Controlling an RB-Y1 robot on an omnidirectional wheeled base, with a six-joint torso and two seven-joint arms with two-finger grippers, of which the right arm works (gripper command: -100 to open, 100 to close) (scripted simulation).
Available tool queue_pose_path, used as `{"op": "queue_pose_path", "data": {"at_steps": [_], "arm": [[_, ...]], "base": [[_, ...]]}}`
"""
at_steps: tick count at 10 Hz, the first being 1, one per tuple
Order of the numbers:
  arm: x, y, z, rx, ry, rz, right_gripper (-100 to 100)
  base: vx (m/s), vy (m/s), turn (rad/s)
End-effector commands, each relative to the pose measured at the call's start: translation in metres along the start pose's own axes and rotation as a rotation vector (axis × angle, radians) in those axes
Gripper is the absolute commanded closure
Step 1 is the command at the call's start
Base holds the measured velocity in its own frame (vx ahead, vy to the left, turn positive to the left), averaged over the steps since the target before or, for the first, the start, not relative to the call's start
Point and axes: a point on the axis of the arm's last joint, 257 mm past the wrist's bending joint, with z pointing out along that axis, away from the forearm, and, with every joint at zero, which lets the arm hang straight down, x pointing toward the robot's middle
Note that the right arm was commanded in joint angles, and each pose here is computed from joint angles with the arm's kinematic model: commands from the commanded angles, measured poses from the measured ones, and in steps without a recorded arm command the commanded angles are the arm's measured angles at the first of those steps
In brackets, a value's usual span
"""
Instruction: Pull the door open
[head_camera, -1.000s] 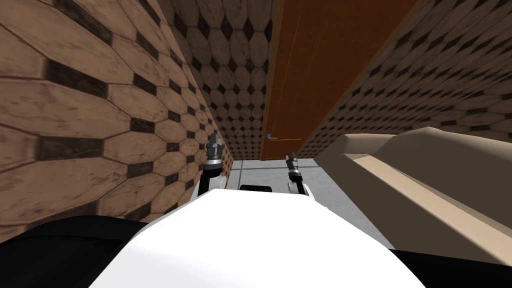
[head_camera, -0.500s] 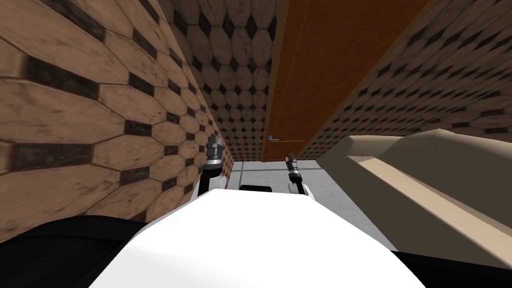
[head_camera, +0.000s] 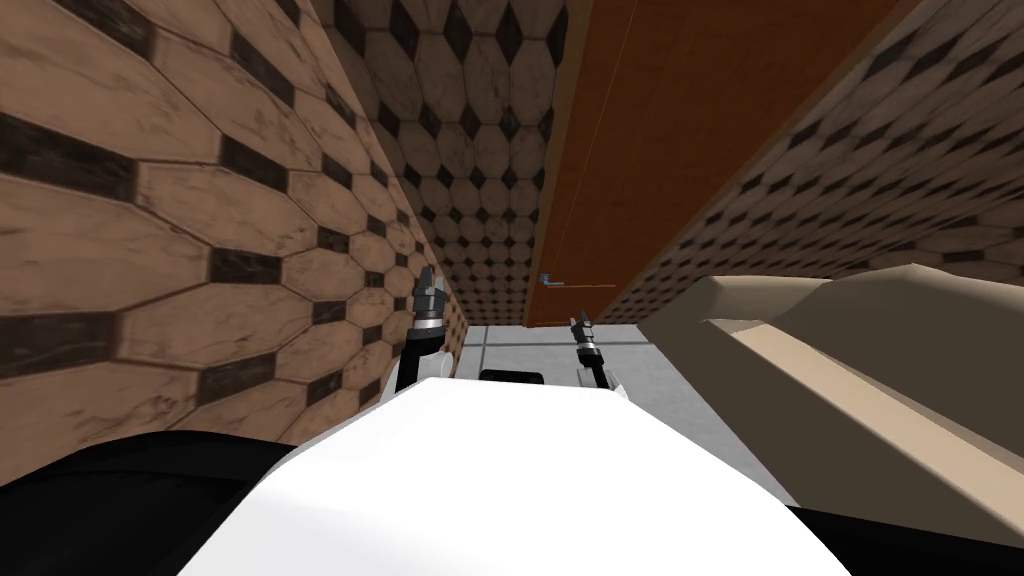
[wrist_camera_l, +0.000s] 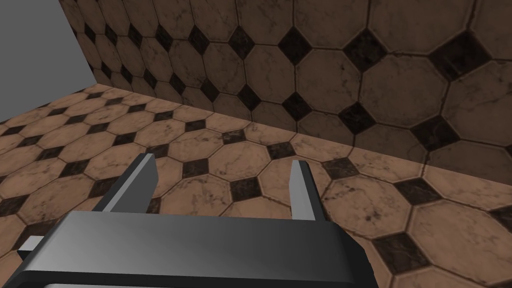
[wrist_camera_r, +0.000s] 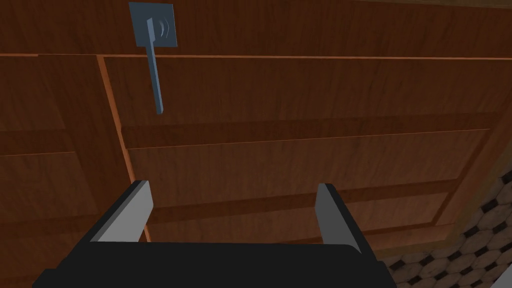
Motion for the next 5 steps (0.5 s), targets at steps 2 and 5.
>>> {"op": "queue_pose_path", "data": {"at_steps": [2, 5], "arm": [[-0.006, -0.017, -0.0049, 0.028, 0.004, -0.002, -100], [-0.011, -0.033, -0.0090, 0.057, 0.008, -0.002, -100]], "base": [[0.097, 0.037, 0.023], [0.105, 0.026, 0.024]]}}
